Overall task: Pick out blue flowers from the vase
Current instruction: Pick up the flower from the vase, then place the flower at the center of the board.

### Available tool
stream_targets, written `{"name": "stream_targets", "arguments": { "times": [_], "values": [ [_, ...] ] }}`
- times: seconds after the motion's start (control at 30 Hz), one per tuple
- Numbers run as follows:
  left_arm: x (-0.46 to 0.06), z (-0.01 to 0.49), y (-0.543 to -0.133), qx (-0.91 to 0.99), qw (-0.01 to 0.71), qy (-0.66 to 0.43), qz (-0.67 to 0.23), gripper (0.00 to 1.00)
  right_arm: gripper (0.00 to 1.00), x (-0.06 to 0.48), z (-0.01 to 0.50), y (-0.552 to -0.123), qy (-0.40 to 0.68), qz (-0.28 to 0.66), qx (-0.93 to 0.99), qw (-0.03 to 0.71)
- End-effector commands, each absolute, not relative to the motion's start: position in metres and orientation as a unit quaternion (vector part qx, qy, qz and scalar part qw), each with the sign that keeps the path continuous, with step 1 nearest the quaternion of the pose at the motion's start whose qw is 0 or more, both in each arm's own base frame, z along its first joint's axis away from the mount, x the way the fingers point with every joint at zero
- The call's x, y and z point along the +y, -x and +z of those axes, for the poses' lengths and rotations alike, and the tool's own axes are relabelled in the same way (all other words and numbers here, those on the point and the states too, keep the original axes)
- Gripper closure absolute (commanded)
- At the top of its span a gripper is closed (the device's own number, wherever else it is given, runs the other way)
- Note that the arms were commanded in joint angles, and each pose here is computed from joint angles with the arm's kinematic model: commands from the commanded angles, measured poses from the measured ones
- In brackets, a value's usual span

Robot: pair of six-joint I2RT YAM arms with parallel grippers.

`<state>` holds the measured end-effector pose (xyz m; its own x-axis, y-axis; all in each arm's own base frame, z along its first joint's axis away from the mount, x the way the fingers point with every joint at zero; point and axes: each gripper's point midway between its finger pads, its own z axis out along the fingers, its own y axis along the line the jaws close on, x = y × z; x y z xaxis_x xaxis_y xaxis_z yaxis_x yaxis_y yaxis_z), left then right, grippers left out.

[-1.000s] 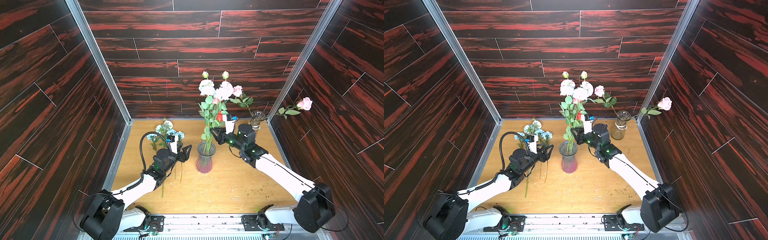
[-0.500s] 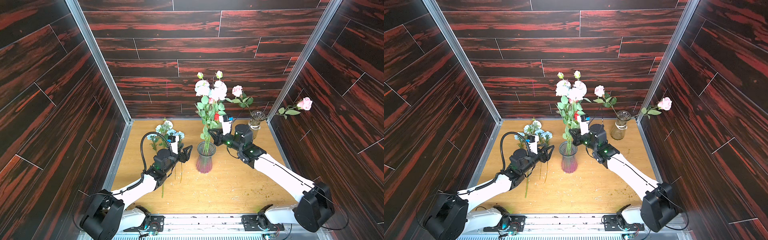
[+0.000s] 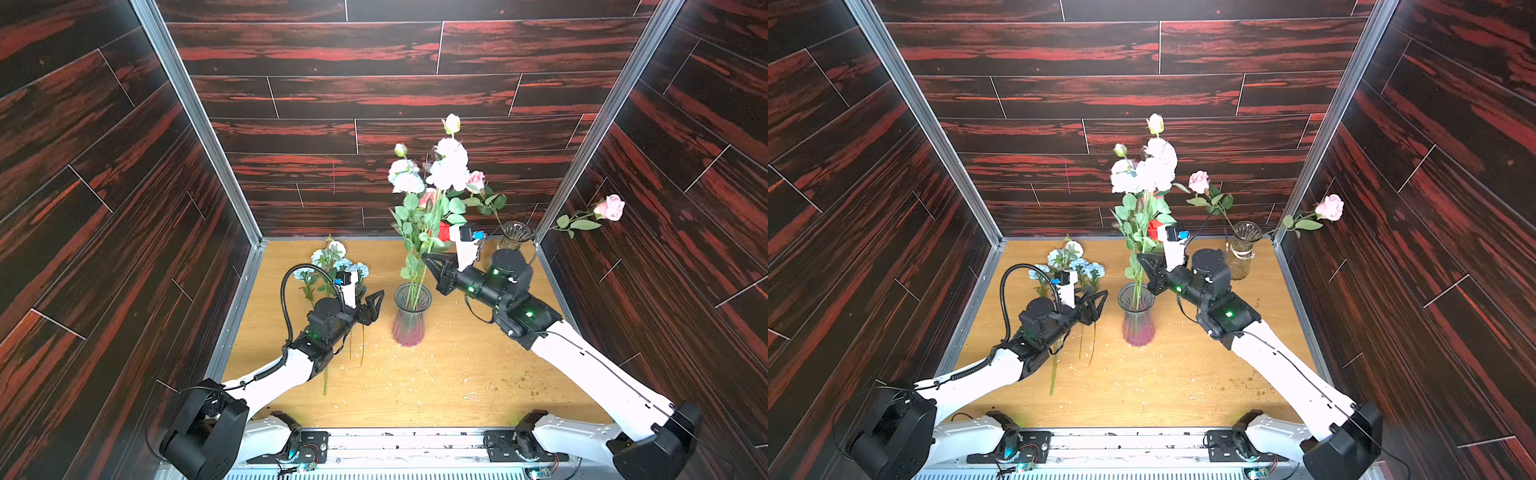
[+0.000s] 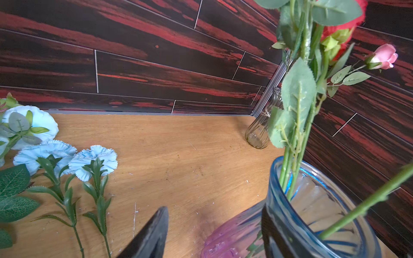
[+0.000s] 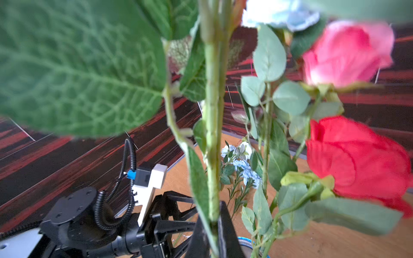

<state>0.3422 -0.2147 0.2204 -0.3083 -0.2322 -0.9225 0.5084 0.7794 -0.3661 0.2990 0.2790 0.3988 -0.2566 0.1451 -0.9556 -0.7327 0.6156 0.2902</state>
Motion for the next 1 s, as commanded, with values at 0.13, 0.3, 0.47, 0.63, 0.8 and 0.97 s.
{"name": "stream_targets", "arguments": {
  "times": [0.13,0.3,0.47,0.63,0.8,0.97],
  "values": [
    [-0.211,0.237,-0.342,0.738,0.595,-0.096,-0.304,0.33,1.0,0.27,0.472,-0.278,0.231,0.388,0.653,0.608],
    [-0.203,0.253,-0.342,0.749,0.591,-0.081,-0.288,0.3,1.0,0.265,0.517,-0.272,0.241,0.381,0.637,0.625],
    [-0.186,0.272,-0.33,0.758,0.593,-0.067,-0.264,0.27,1.0,0.271,0.545,-0.265,0.264,0.396,0.622,0.622],
    [-0.164,0.282,-0.313,0.759,0.595,-0.026,-0.261,0.26,1.0,0.287,0.557,-0.253,0.303,0.429,0.613,0.59],
    [-0.16,0.309,-0.285,0.753,0.593,-0.049,-0.281,0.15,1.0,0.301,0.545,-0.234,0.347,0.475,0.596,0.547],
    [-0.17,0.363,-0.255,0.728,0.59,-0.094,-0.337,0.1,1.0,0.313,0.54,-0.219,0.381,0.514,0.579,0.505]
  ]
}}
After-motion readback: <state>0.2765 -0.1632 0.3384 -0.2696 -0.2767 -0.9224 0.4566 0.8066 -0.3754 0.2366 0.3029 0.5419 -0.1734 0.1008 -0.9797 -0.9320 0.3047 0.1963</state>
